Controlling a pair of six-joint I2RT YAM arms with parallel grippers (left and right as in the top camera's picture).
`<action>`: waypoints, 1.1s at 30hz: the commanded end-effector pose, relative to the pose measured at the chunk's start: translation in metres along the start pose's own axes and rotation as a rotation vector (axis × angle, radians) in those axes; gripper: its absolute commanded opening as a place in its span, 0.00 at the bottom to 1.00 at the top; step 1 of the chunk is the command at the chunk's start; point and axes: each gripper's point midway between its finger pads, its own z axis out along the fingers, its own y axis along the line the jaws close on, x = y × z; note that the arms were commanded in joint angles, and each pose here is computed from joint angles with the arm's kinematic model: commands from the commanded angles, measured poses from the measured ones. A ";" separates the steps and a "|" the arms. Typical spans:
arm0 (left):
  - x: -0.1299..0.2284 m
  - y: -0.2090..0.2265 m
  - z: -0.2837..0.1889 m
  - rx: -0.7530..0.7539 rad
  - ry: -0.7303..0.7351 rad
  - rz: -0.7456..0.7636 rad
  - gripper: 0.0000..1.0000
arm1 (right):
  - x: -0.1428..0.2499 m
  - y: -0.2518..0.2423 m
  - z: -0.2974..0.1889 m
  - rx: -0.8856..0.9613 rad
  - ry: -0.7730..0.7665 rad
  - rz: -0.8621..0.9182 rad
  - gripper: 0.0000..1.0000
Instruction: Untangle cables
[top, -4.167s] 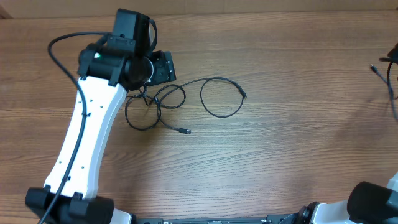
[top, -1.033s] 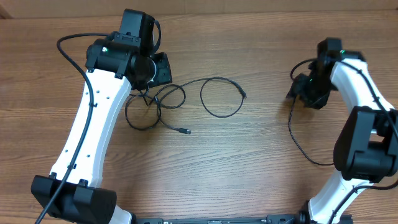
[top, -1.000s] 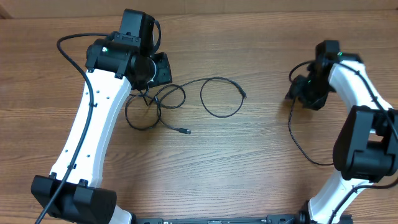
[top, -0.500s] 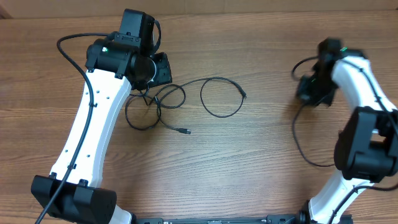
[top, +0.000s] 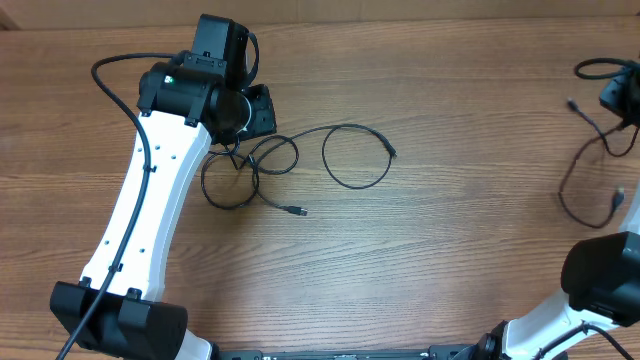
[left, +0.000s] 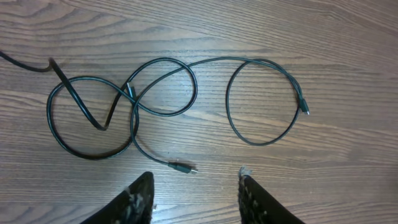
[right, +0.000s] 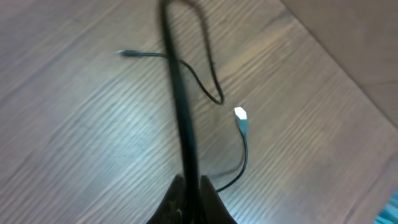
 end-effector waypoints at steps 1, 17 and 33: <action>-0.004 0.001 -0.001 -0.005 -0.009 -0.003 0.43 | -0.002 -0.004 0.000 0.024 -0.009 0.007 0.11; 0.000 0.024 -0.002 -0.124 -0.010 -0.005 0.58 | 0.044 0.094 -0.033 -0.589 0.205 -0.144 0.88; 0.012 0.060 -0.009 -0.313 0.021 -0.011 0.93 | 0.118 0.155 -0.077 -0.665 0.331 -0.427 1.00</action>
